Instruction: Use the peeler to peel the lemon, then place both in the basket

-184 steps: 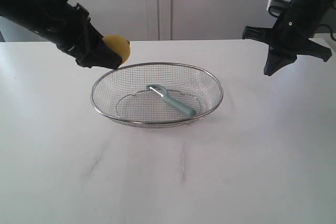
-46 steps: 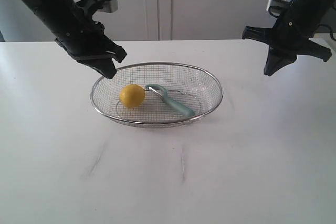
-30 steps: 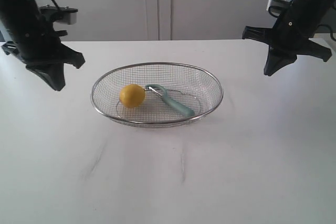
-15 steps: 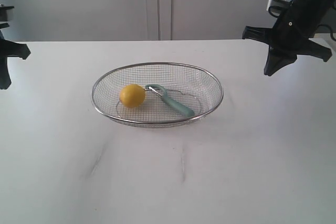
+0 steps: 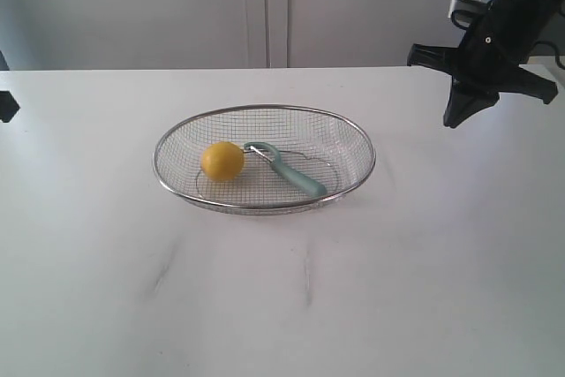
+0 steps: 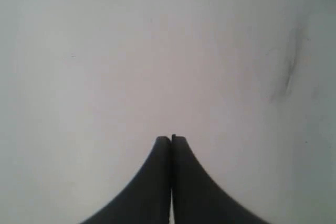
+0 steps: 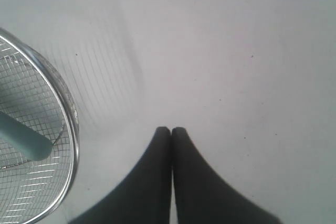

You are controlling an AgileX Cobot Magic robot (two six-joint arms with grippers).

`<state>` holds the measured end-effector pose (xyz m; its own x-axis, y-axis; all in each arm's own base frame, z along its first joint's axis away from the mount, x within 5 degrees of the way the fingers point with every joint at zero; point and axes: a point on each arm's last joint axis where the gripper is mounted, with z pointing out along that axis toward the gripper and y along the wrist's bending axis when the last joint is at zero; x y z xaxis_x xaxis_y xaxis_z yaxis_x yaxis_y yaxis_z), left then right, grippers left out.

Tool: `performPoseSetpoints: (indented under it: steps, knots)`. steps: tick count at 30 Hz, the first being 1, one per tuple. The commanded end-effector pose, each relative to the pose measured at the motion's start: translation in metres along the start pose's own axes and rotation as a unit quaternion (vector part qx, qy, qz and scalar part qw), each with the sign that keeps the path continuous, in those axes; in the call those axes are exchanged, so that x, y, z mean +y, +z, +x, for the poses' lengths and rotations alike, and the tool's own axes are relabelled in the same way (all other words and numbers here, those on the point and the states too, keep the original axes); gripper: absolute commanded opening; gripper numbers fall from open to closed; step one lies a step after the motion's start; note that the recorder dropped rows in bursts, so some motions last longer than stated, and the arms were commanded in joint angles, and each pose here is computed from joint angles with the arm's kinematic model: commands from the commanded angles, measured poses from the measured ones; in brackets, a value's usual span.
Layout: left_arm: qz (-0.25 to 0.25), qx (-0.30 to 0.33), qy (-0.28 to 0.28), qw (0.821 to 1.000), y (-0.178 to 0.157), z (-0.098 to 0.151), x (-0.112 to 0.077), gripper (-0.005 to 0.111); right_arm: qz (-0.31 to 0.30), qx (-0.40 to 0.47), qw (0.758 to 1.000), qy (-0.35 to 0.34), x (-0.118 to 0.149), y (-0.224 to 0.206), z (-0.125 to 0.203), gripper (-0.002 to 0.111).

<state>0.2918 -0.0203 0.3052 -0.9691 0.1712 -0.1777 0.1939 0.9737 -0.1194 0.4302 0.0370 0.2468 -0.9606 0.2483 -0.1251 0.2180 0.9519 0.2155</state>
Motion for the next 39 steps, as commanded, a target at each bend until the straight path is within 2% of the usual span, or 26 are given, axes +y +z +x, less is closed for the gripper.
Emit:
performPoseSetpoints:
  steps: [1,8,14,33,36,39]
  knots:
    - [0.004,-0.015,0.02,1.0,-0.016,0.026,-0.007,0.0,-0.002,-0.007,1.0,0.001,-0.001,-0.007,0.0,0.0]
    - [-0.002,-0.059,0.028,0.998,-0.045,0.059,-0.017,0.0,-0.002,-0.007,1.0,0.001,-0.001,-0.007,0.0,0.0]
    - [-0.006,-0.098,0.034,0.995,-0.065,0.074,-0.023,0.0,-0.002,-0.007,1.0,0.001,-0.001,-0.007,0.0,0.0]
    - [-0.018,-0.132,0.037,0.99,-0.07,0.072,-0.022,0.0,-0.002,-0.007,1.0,0.001,-0.001,-0.007,0.0,0.0]
    - [-0.029,-0.157,0.04,0.986,-0.076,0.077,-0.022,0.0,-0.002,-0.007,1.0,0.001,-0.001,-0.007,0.0,0.0]
    - [-0.044,-0.236,0.042,0.97,-0.086,0.094,-0.026,0.0,-0.002,-0.007,1.0,0.001,-0.001,-0.007,0.0,0.0]
